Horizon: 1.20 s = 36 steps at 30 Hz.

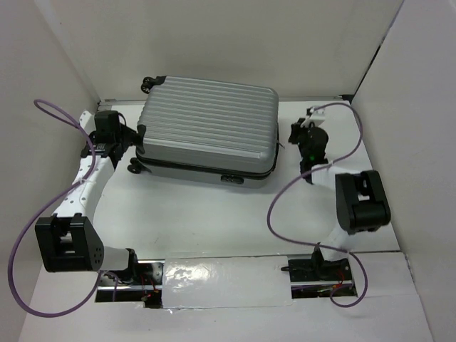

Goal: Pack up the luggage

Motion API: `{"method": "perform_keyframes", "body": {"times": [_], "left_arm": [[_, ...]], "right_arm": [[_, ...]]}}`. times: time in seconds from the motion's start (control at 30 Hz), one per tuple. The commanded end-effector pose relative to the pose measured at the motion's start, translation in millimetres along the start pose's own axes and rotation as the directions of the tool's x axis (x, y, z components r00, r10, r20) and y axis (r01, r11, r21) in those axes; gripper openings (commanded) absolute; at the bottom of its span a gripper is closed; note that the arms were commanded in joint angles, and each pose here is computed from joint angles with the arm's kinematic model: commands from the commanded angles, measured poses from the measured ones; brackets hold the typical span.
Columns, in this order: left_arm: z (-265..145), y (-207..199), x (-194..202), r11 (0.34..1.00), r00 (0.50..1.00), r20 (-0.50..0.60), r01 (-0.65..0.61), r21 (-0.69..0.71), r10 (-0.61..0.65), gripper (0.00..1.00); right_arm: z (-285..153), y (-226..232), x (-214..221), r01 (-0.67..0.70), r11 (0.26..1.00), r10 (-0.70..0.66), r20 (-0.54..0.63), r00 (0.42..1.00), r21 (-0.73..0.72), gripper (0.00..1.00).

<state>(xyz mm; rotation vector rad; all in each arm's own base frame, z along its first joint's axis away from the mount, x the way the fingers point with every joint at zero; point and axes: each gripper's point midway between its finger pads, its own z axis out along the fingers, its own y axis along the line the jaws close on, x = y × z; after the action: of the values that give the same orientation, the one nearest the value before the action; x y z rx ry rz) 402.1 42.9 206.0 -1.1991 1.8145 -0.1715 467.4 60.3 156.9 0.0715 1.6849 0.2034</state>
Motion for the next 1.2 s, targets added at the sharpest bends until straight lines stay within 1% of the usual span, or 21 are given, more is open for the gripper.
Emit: {"method": "perform_keyframes", "body": {"times": [0.0,0.07,0.1,0.13,0.17,0.2,0.23,0.27,0.33,0.4,0.43,0.47,0.53,0.57,0.63,0.67,0.77,0.87,0.93,1.07,1.17], "left_arm": [[21.7,82.7,-30.5,0.913,0.943,0.074,-0.292,-0.284,0.324,0.00],[22.6,83.5,-34.5,0.913,0.942,0.083,-0.290,-0.286,0.325,0.00],[20.8,85.4,-33.9,0.910,0.939,0.080,-0.299,-0.287,0.333,0.00],[21.5,83.1,-36.1,0.910,0.936,0.089,-0.306,-0.280,0.342,0.00],[22.9,85.2,-34.0,0.910,0.936,0.087,-0.306,-0.281,0.342,0.00],[23.2,84.1,-32.1,0.909,0.934,0.078,-0.317,-0.271,0.349,0.00],[23.2,84.1,-32.1,0.909,0.934,0.077,-0.317,-0.271,0.349,0.00],[23.4,83.2,-30.8,0.911,0.935,0.073,-0.318,-0.263,0.347,0.00],[24.0,87.2,-27.8,0.905,0.931,0.061,-0.331,-0.269,0.359,0.00],[26.4,82.8,-31.6,0.901,0.924,0.071,-0.347,-0.261,0.377,0.00],[27.0,80.6,-34.0,0.897,0.917,0.079,-0.360,-0.256,0.390,0.00],[27.6,78.1,-36.6,0.895,0.911,0.089,-0.371,-0.249,0.402,0.00],[32.2,73.3,-42.9,0.892,0.901,0.110,-0.386,-0.234,0.419,0.00],[32.8,70.3,-45.8,0.891,0.896,0.123,-0.392,-0.227,0.426,0.00],[36.8,68.6,-48.7,0.880,0.881,0.123,-0.426,-0.213,0.456,0.00],[38.9,66.0,-50.2,0.880,0.881,0.124,-0.425,-0.212,0.456,0.00],[43.2,62.1,-51.3,0.878,0.876,0.127,-0.441,-0.186,0.466,0.00],[45.1,50.3,-61.1,0.873,0.861,0.154,-0.463,-0.154,0.484,0.00],[50.7,52.0,-63.5,0.873,0.863,0.149,-0.460,-0.164,0.483,0.00],[55.2,47.4,-64.9,0.862,0.853,0.143,-0.481,-0.157,0.502,0.00],[61.0,47.2,-61.4,0.862,0.853,0.136,-0.484,-0.150,0.503,0.00]], "right_arm": [[35.4,-52.4,-102.4,0.017,0.987,-0.070,0.331,0.941,0.160,0.00],[56.4,-59.4,-119.7,-0.020,0.985,-0.048,0.381,0.924,0.173,0.00],[74.2,-67.0,-100.5,-0.024,0.981,-0.048,0.358,0.933,0.193,0.00],[84.8,-67.9,-101.8,-0.038,0.981,-0.036,0.373,0.927,0.190,0.00],[99.2,-70.2,-127.0,-0.053,0.983,-0.027,0.424,0.905,0.176,0.00],[111.8,-69.3,-120.5,-0.061,0.985,-0.009,0.400,0.916,0.163,0.00],[126.1,-68.4,-93.6,-0.042,0.988,-0.006,0.304,0.953,0.149,0.00],[128.8,-54.4,-83.2,0.001,0.997,-0.019,0.258,0.966,0.072,0.00],[108.4,-29.6,-90.3,0.065,0.998,-0.069,0.255,0.964,0.023,0.00],[93.2,-19.6,-72.3,0.191,0.981,-0.186,0.154,0.970,-0.018,0.01],[81.8,-16.6,-56.9,0.198,0.979,-0.196,0.039,0.980,-0.052,0.03],[75.4,-2.6,-50.2,0.217,0.966,-0.218,0.005,0.976,-0.142,0.03],[59.6,-0.2,-34.2,0.203,0.964,-0.215,-0.058,0.975,-0.170,0.08],[46.9,4.4,-32.9,0.194,0.962,-0.213,-0.086,0.973,-0.195,0.15],[32.2,7.2,-19.1,0.199,0.953,-0.234,-0.136,0.963,-0.230,0.42],[23.9,10.6,-9.2,0.195,0.944,-0.248,-0.182,0.951,-0.266,0.45],[6.5,32.1,20.7,0.175,0.912,-0.286,-0.269,0.920,-0.372,0.48],[-2.9,38.9,43.6,0.166,0.899,-0.313,-0.329,0.891,-0.406,0.48],[-14.6,46.5,51.0,0.152,0.888,-0.317,-0.337,0.887,-0.433,0.48],[-33.9,68.6,35.5,0.165,0.856,-0.328,-0.267,0.906,-0.490,0.50],[-35.8,76.2,40.5,0.152,0.845,-0.333,-0.282,0.900,-0.513,0.51]]}}
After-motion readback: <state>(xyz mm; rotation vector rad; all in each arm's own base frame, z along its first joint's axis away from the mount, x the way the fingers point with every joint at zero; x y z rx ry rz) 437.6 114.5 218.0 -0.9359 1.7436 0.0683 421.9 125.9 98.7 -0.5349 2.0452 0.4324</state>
